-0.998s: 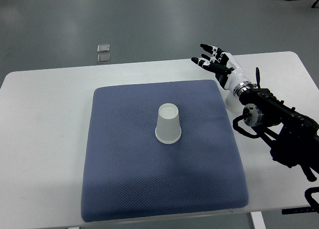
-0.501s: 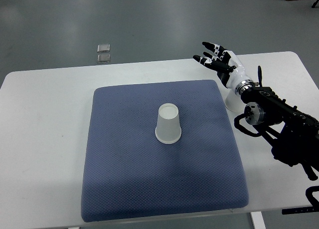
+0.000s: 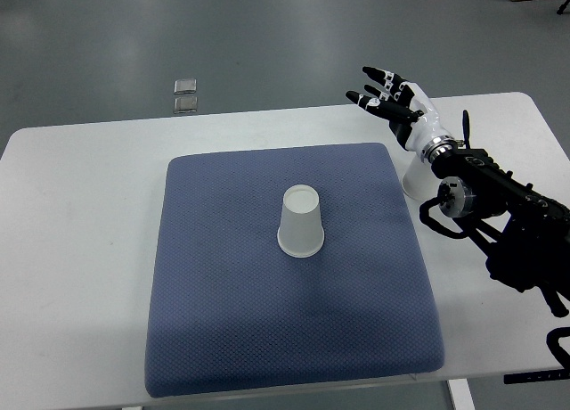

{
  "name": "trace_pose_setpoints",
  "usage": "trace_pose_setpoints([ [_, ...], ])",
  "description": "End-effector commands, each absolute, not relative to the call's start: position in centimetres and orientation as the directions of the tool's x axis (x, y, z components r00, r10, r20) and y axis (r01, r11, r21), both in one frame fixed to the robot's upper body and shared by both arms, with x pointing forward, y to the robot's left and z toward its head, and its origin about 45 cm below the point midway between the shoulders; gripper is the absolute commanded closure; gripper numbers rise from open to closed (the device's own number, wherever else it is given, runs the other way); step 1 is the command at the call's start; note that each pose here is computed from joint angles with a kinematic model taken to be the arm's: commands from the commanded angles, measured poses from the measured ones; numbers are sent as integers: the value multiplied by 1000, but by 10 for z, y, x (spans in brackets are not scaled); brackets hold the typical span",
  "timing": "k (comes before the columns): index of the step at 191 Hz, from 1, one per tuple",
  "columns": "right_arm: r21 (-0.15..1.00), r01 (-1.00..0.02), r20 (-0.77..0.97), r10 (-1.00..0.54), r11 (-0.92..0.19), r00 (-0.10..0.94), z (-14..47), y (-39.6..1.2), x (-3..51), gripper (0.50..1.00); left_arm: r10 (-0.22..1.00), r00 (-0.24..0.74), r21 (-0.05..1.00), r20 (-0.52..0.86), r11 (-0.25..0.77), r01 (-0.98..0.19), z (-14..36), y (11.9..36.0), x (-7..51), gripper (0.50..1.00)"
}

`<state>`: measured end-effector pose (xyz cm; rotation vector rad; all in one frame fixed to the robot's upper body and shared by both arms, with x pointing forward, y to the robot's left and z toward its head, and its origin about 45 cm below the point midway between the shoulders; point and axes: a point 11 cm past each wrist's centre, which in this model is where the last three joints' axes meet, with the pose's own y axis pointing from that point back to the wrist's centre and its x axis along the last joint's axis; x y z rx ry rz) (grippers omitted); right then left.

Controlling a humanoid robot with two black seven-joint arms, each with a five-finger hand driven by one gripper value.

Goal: Stack paper cups
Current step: 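Move the right hand outward and over the second white paper cup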

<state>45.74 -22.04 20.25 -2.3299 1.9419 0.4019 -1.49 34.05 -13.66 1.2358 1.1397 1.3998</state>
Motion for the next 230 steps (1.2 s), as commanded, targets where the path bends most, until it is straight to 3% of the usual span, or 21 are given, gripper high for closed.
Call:
trace_pose_setpoints([
  [1, 94, -975, -253, -952, -202, 173, 204, -222, 458, 581, 987, -75, 987, 146, -150, -56, -137, 341, -15, 500],
  [106, 47, -986, -190, -970, -163, 151, 224, -258, 467, 581, 987, -75, 987, 146, -150, -58, -137, 341, -15, 500],
  [125, 6, -978, -153, -967, -209, 206, 234, -258, 469, 583, 987, -75, 987, 146, -150, -58, -137, 341, -15, 500],
  [150, -17, -936, 97, -932, -351, 348, 243, -274, 463, 583, 987, -75, 987, 146, -150, -58, -137, 341, -15, 500],
  [180, 32, -860, 398, -783, -509, 478, 252, -276, 458, 583, 987, -75, 987, 146, -150, -56, -137, 341, -15, 500],
  [230, 214, -783, 683, -483, -584, 547, 247, -285, 452, 581, 987, -75, 987, 146, -150, -58, -137, 341, -15, 500],
])
